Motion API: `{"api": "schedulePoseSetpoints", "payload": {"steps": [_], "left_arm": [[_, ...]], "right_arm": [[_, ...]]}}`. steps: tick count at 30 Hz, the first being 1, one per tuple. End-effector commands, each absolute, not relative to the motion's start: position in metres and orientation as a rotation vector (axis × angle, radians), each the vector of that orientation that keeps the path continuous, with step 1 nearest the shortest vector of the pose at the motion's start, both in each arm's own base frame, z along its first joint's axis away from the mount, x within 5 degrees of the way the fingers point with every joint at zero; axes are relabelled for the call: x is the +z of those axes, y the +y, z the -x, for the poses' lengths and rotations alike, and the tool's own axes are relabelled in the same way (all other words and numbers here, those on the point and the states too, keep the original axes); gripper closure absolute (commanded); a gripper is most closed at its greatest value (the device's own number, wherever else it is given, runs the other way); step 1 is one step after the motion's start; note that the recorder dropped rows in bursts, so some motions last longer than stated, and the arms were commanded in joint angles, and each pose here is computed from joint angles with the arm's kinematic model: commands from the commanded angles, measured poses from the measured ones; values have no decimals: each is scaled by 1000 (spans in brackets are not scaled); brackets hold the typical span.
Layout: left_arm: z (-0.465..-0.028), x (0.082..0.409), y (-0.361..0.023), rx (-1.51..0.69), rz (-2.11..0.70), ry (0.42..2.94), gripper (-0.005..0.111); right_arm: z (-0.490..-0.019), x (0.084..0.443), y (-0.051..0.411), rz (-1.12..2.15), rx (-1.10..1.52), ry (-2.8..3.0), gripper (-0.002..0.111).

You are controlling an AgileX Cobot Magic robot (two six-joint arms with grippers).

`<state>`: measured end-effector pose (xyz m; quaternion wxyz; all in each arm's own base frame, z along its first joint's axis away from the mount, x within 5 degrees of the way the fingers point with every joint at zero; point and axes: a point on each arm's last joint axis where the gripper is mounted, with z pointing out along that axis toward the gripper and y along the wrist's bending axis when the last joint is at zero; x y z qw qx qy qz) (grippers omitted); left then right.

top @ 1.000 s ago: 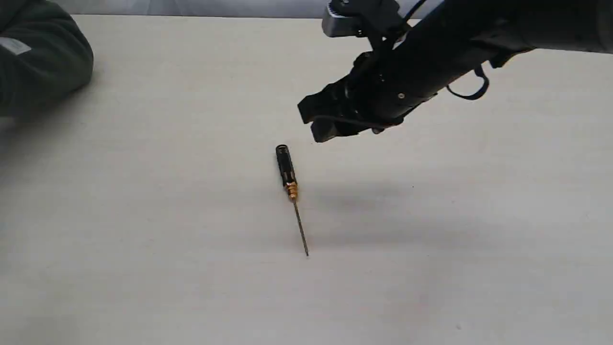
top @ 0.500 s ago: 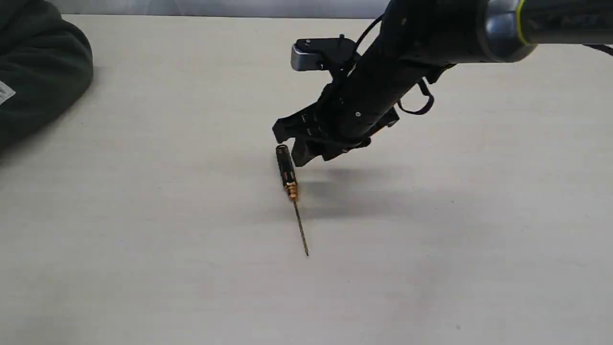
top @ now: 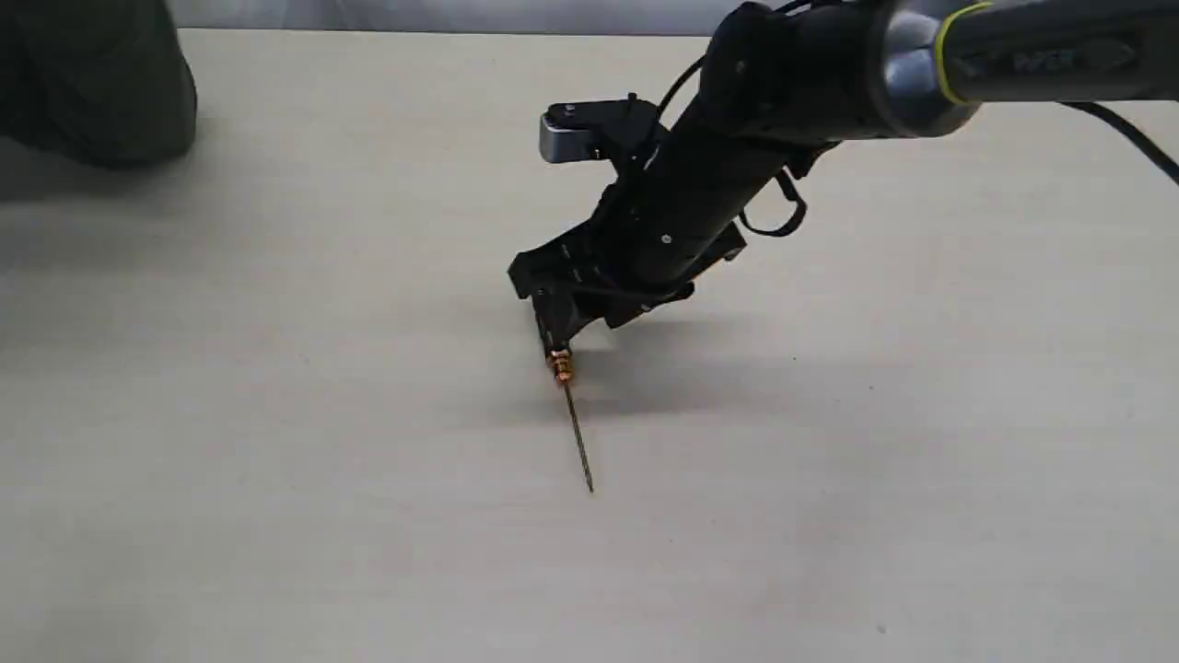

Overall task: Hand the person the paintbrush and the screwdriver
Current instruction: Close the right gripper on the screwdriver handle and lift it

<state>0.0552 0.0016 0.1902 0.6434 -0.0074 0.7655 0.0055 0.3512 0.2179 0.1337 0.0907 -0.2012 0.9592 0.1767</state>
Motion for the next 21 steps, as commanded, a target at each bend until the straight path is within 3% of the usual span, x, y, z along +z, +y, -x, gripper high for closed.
{"api": "schedulePoseSetpoints", "payload": {"steps": [1,21], "left_arm": [[-55,191,1,5,12,1731,107],[-55,191,1,2,15,1733,107]], "right_arm": [[-352,135,227,637,514,2800,63],[-357,117,233,638,392,2875,63]]}}
